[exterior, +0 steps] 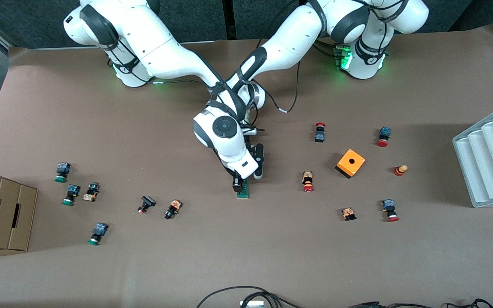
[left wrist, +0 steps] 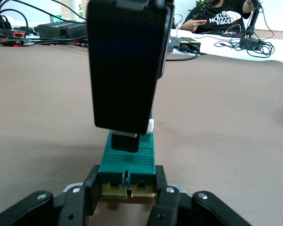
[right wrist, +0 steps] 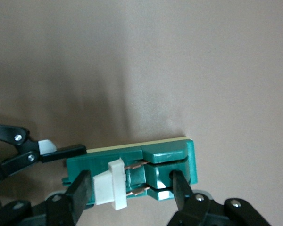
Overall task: Close load switch with both arms
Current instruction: 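Push the white handle down toward the switch clips with the right gripper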
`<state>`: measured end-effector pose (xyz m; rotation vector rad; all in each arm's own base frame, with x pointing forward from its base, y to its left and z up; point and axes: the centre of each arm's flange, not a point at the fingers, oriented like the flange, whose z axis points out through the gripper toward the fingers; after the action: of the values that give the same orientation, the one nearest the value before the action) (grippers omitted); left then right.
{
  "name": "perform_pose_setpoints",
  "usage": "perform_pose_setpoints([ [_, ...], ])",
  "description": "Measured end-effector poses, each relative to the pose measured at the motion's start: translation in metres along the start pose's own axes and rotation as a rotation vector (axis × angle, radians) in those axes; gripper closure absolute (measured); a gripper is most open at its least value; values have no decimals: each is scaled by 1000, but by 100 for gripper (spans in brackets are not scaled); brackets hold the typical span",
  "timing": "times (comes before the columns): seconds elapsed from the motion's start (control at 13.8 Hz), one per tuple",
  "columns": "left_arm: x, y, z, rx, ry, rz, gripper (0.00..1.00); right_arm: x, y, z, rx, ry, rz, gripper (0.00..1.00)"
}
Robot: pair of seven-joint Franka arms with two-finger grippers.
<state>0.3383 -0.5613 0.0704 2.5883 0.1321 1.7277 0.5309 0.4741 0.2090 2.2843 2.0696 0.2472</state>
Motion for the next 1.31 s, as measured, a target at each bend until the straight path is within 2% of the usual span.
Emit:
perform_pose_setpoints([
  [1.31, 0, 0, 0, 0, 0, -1, 52, 4, 0, -4, -5, 7, -15, 31],
])
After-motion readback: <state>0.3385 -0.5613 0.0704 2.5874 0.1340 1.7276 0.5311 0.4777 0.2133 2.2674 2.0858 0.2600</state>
